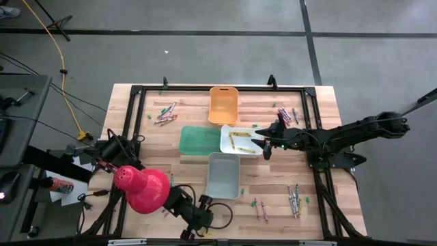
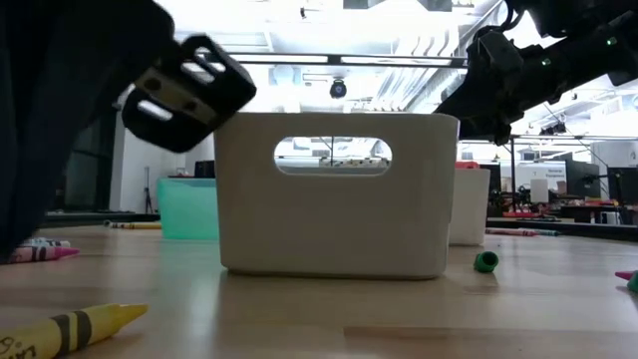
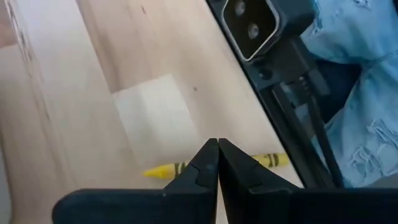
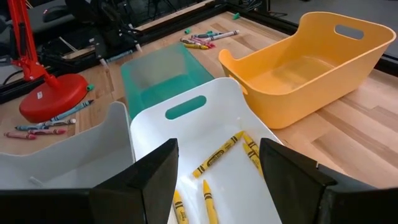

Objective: Sort crayons
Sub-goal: Put the yellow crayon into the white bin

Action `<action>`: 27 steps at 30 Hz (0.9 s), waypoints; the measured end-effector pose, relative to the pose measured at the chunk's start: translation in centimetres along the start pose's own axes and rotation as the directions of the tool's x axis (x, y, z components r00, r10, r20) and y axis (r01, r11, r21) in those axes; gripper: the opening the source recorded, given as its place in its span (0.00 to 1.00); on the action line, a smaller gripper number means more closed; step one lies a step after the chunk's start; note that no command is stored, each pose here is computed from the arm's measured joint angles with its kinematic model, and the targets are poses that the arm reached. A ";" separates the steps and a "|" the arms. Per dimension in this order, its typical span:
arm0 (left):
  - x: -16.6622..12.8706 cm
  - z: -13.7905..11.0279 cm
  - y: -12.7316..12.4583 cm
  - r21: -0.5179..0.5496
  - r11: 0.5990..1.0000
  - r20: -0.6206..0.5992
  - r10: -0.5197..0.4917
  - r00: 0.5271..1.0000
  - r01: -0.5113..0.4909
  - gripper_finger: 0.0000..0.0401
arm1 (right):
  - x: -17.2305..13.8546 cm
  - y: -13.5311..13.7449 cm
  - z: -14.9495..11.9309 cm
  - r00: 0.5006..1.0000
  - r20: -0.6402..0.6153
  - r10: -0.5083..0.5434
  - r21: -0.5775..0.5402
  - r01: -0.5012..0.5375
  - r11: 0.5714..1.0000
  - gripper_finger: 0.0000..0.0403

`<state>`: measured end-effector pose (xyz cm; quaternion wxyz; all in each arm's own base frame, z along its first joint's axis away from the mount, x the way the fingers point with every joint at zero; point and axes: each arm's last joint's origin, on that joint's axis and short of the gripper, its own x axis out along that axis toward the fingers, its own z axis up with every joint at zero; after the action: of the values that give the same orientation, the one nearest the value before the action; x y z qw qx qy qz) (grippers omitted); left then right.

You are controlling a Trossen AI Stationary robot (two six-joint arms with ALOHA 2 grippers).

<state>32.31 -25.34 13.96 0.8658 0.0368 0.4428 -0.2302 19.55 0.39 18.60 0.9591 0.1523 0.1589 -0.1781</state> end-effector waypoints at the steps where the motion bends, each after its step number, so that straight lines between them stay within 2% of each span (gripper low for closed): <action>1: 0.1 -0.2 0.0 0.002 1.000 0.002 -0.001 1.000 0.001 0.00 | 0.0 0.0 0.0 1.000 -0.003 -0.001 -0.001 0.001 1.000 0.55; 12: 0.2 0.1 -0.2 0.050 0.998 0.058 -0.038 0.998 0.035 0.00 | 0.0 -0.1 -0.1 1.000 -0.012 -0.011 0.002 0.011 1.000 0.55; 20: 2.2 -1.2 -0.2 0.083 0.996 0.008 -0.036 0.999 0.035 0.00 | 0.0 -0.1 -0.2 1.000 -0.019 -0.015 -0.001 0.015 1.000 0.55; 27: 2.3 -1.5 -0.2 0.084 0.996 -0.018 -0.035 0.999 0.036 0.00 | 0.0 -0.1 -0.3 1.000 -0.023 -0.017 -0.003 0.017 1.000 0.55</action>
<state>32.29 -25.94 11.27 0.8555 0.0674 0.4404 -0.2638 19.42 0.37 18.34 0.9558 0.1516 0.1715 -0.1845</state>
